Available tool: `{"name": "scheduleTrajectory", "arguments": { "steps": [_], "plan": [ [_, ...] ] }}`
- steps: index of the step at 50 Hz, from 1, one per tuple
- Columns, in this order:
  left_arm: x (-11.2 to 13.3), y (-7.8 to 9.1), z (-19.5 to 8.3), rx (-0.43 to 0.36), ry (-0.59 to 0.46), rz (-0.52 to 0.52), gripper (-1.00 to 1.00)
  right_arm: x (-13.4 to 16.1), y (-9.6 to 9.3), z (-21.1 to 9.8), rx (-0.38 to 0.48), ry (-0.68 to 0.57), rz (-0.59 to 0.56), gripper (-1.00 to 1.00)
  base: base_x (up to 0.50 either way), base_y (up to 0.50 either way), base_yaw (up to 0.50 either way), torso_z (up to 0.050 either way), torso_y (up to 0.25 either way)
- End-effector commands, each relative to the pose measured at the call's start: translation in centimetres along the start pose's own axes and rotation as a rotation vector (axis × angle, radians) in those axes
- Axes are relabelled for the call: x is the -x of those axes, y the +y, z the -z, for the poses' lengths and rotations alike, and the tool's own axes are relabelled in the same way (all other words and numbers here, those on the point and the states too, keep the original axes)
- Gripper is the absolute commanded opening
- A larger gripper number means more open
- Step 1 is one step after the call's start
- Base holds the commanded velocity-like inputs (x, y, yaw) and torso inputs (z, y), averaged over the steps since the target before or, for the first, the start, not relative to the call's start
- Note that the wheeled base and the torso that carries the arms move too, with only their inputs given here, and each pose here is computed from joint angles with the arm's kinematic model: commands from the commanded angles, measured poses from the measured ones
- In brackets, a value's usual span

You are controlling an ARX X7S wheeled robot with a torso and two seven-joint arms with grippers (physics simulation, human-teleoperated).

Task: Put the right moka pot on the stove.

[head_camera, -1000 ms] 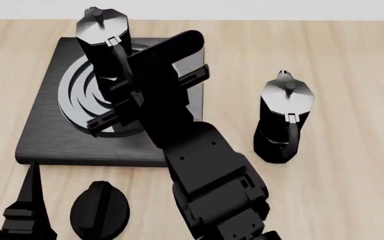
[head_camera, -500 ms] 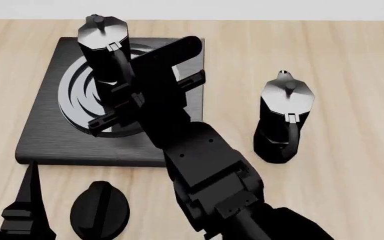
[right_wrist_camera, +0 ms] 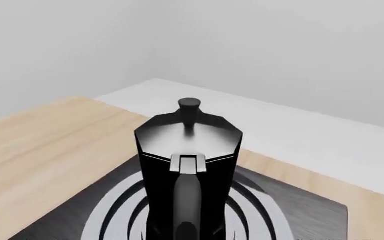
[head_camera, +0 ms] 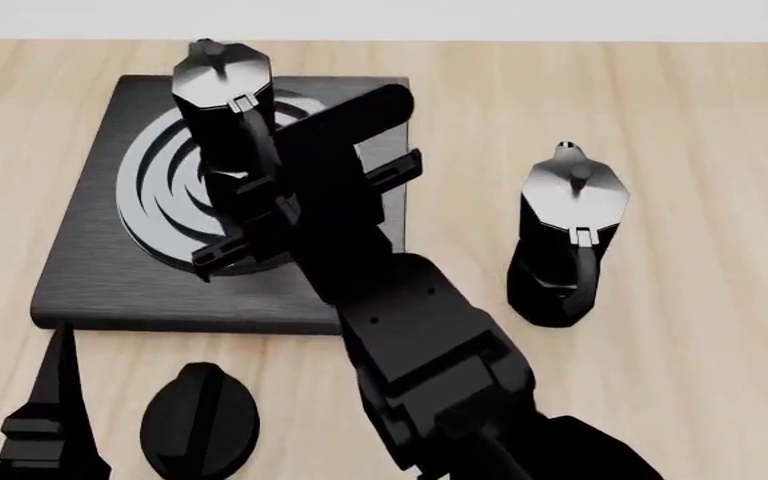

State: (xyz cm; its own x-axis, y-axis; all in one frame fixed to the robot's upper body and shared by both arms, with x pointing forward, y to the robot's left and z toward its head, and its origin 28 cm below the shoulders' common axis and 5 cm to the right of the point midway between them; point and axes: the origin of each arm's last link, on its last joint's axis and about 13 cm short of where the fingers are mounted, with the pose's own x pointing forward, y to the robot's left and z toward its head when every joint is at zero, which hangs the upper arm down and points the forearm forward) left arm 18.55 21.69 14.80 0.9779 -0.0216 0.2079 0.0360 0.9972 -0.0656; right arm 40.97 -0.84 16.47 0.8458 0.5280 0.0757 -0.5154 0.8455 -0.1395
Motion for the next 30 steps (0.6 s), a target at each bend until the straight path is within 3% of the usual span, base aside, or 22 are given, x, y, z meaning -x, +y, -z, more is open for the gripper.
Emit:
{"name": "scheduleTrajectory", "arguments": {
  "steps": [1,10,30],
  "plan": [
    [0.0,0.0,0.0,0.003,-0.005,-0.006,1.00,1.2,-0.3,2.9,0.008,0.133,0.047,1.00,0.00,0.00,0.00,0.000,0.000],
    [0.0,0.0,0.0,-0.009,-0.009,-0.017,1.00,1.6,-0.3,2.4,0.005,0.108,0.033,1.00,0.00,0.00,0.00,0.000,0.000],
    [-0.1,0.0,0.1,-0.025,-0.006,-0.035,1.00,12.0,1.4,-3.4,0.030,-0.076,0.060,1.00,0.00,0.00,0.00,0.000,0.000]
  ]
}}
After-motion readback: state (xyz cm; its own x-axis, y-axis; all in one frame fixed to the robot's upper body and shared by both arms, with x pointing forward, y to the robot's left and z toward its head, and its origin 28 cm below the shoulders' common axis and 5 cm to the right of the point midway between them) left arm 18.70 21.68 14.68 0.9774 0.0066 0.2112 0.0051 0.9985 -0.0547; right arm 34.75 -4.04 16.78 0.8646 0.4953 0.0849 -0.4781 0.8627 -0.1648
